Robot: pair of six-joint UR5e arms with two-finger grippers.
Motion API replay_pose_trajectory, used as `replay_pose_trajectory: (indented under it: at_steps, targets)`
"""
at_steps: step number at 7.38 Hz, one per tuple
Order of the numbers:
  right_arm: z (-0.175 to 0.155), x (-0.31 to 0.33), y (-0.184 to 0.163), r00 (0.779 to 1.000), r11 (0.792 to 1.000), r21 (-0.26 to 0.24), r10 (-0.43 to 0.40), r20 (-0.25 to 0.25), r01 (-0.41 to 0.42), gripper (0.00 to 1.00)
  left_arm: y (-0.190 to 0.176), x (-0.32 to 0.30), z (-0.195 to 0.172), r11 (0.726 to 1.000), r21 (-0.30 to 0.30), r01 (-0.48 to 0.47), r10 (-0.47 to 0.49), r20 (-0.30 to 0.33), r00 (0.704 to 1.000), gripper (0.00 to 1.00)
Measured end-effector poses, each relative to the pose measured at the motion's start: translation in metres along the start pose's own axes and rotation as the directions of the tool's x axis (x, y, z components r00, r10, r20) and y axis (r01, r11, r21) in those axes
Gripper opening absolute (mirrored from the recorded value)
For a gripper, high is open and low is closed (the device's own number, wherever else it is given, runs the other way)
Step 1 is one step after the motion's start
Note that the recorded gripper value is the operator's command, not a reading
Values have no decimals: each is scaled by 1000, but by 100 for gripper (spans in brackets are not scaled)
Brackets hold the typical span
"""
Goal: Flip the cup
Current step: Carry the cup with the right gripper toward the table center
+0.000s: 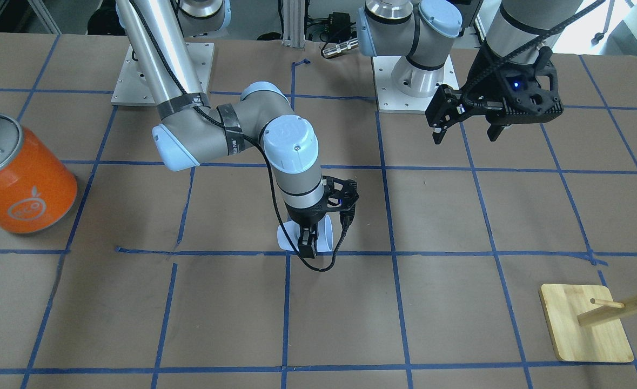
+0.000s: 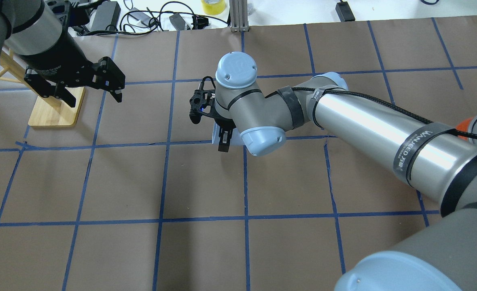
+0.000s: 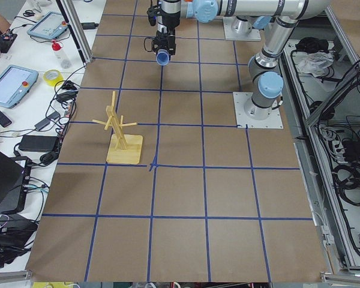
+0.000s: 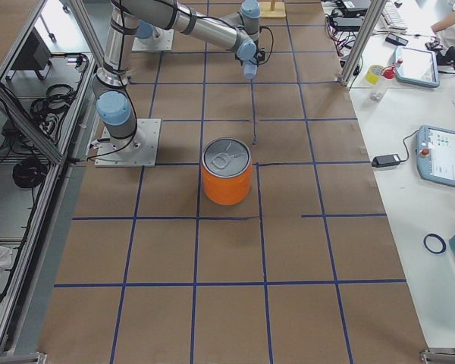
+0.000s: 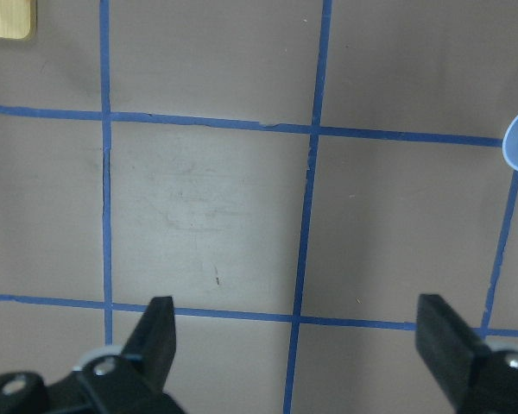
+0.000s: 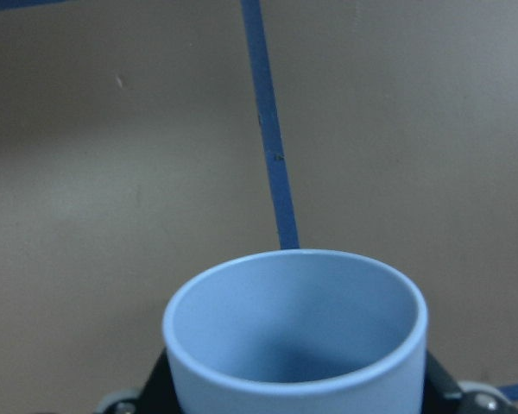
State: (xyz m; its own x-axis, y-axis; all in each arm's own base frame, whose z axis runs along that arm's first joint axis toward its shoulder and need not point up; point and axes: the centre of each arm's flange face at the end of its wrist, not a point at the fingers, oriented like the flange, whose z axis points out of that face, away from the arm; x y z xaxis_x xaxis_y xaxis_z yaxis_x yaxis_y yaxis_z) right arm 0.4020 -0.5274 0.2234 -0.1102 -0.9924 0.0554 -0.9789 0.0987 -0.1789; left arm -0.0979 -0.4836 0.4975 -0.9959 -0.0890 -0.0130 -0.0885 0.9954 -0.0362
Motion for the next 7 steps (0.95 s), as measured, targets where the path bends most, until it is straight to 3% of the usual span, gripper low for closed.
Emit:
replay_pose_trajectory:
  at_steps: [2,4,5,6,7]
  targets:
    - [13,-2,-6,999,999,11,-36,9,35,5,0,0,0,1000,1,1,-1,0,1000,100]
    - [25,1,-9,999,999,20,-47,-10,48,41,0,-1,0,1000,0,1,-1,0,1000,100]
    - [27,3,-9,999,998,24,-51,-19,51,48,0,-1,0,1000,0,1,-1,0,1000,100]
    - [27,4,-9,998,998,27,-51,-25,51,67,0,-1,0,1000,0,1,-1,1,1000,100]
    - [27,5,-9,998,998,26,-49,-29,50,100,0,0,0,1000,0,1,-1,1,1000,100]
